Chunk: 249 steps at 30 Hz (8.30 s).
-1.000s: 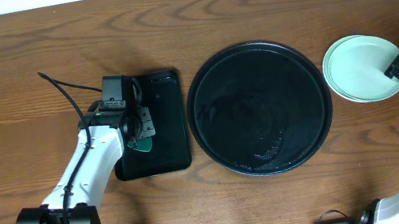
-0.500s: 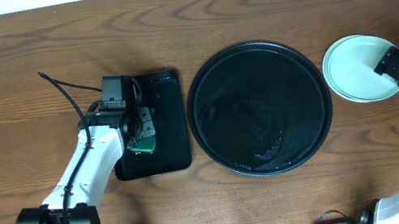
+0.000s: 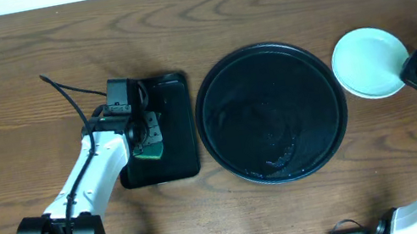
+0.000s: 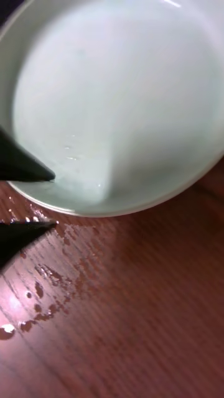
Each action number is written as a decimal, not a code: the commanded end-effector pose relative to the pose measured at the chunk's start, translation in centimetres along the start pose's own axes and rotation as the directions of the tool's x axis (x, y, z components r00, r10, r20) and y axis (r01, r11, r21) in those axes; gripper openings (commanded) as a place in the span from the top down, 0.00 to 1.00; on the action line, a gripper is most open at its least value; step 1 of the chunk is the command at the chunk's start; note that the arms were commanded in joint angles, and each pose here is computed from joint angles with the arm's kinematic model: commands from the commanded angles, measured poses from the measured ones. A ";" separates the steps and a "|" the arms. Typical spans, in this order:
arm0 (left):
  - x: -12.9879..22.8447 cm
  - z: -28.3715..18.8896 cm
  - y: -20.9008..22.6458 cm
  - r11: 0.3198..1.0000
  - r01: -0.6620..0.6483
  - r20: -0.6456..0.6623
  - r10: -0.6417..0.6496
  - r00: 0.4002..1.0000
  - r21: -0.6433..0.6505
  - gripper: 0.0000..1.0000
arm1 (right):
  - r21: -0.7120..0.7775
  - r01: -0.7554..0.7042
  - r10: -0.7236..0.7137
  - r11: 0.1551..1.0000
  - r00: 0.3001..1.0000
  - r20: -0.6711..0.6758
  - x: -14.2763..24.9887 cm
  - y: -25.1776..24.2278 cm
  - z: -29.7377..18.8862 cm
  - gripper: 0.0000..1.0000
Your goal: Clean dirty plates on tray and stack at the side
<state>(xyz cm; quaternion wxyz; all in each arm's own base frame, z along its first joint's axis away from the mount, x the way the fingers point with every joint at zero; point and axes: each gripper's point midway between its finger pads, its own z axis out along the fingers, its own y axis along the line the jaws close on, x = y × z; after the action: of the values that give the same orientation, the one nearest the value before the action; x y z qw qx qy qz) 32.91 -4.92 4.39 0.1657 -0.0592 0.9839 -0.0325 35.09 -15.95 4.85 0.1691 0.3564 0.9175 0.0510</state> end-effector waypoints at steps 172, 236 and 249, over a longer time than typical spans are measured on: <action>0.6 0.5 0.3 1.000 -0.011 -0.019 0.011 1.000 -0.011 0.21 | -0.057 0.816 0.085 0.575 0.010 0.996 15.9 11.2 -25.9 0.01; 0.6 0.5 0.3 1.000 -0.011 -0.019 0.011 1.000 -0.011 0.21 | 0.018 0.799 -0.330 0.602 0.228 0.916 17.2 9.7 -14.5 0.01; 0.6 0.5 0.3 1.000 -0.011 -0.019 0.011 1.000 -0.011 0.21 | 0.018 0.799 -0.330 0.602 0.228 0.916 17.2 9.7 -14.5 0.01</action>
<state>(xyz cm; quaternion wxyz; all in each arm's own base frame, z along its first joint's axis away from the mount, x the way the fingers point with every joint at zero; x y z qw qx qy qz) 32.93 -4.93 4.40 0.1663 -0.0589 0.9838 -0.0326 24.43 3.18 15.86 0.6822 -0.0916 0.7250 0.0227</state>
